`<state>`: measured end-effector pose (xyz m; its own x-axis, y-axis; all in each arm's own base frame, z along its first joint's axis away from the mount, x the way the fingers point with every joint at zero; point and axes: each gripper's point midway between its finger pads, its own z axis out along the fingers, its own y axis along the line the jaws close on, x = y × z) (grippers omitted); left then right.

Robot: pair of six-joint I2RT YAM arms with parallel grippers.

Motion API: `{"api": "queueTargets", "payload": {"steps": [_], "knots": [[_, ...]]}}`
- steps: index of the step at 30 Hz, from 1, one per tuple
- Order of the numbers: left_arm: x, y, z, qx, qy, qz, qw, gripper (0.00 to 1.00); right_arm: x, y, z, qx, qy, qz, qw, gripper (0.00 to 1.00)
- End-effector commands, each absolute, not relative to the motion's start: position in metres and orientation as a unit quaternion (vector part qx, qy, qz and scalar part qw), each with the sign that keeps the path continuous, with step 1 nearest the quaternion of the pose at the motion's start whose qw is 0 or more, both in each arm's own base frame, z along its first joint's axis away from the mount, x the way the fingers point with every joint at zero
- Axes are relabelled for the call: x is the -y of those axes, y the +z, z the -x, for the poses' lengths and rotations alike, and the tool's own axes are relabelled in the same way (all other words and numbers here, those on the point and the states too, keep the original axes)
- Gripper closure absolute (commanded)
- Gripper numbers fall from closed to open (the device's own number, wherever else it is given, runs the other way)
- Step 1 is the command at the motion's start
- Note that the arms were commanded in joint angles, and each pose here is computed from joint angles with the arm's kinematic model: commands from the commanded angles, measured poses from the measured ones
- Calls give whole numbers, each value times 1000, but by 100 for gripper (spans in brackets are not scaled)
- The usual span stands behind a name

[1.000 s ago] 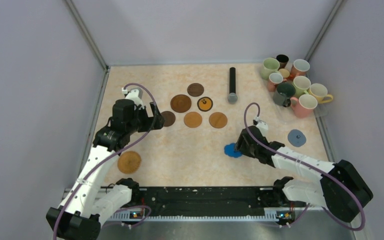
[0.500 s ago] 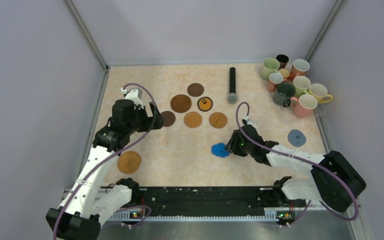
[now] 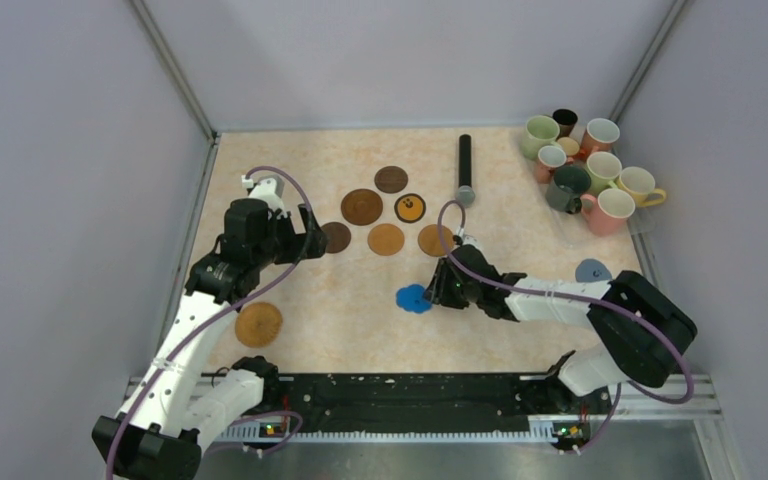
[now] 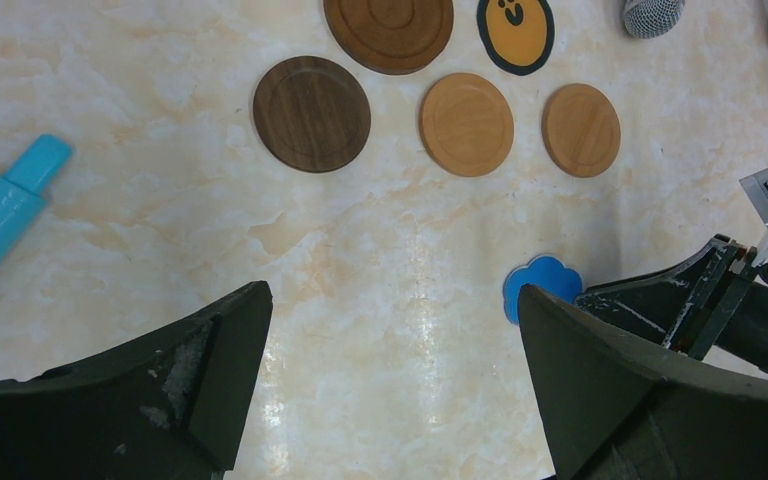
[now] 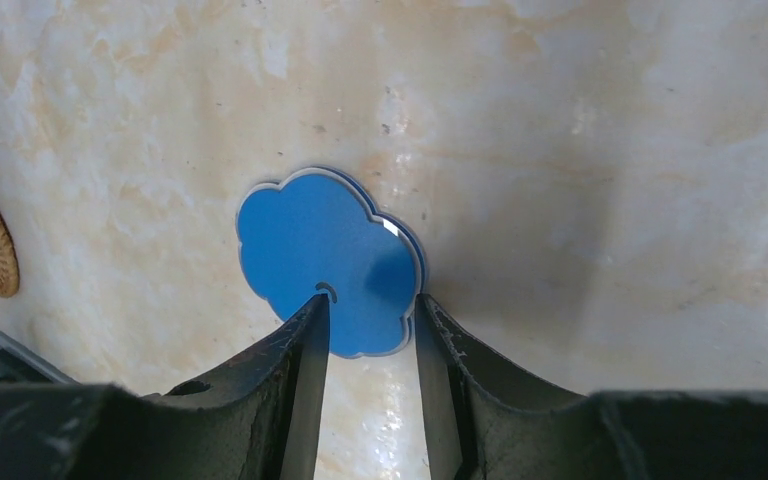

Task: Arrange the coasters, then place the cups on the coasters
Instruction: Move the coaster to the center of the board.

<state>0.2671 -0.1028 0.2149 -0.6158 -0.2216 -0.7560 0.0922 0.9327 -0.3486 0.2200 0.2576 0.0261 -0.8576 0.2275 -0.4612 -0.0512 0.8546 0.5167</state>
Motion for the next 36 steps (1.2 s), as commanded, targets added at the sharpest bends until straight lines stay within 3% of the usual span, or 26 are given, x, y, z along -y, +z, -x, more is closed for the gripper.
{"api": "queueTargets", "payload": {"steps": [1,26,32,36], "knots": [[102,225,-271,-869,-181,34,460,1,-278,34,-228,-920,282,-45,267,63],[101,227,-270,-866,-183,36,464,1,-294,57,-217,-922,292,1,253,72],[101,228,-270,-866,-182,37,465,1,-323,66,-197,-916,328,39,227,81],[99,228,-270,-866,-179,38,466,1,-342,56,-189,-913,346,50,209,100]]}}
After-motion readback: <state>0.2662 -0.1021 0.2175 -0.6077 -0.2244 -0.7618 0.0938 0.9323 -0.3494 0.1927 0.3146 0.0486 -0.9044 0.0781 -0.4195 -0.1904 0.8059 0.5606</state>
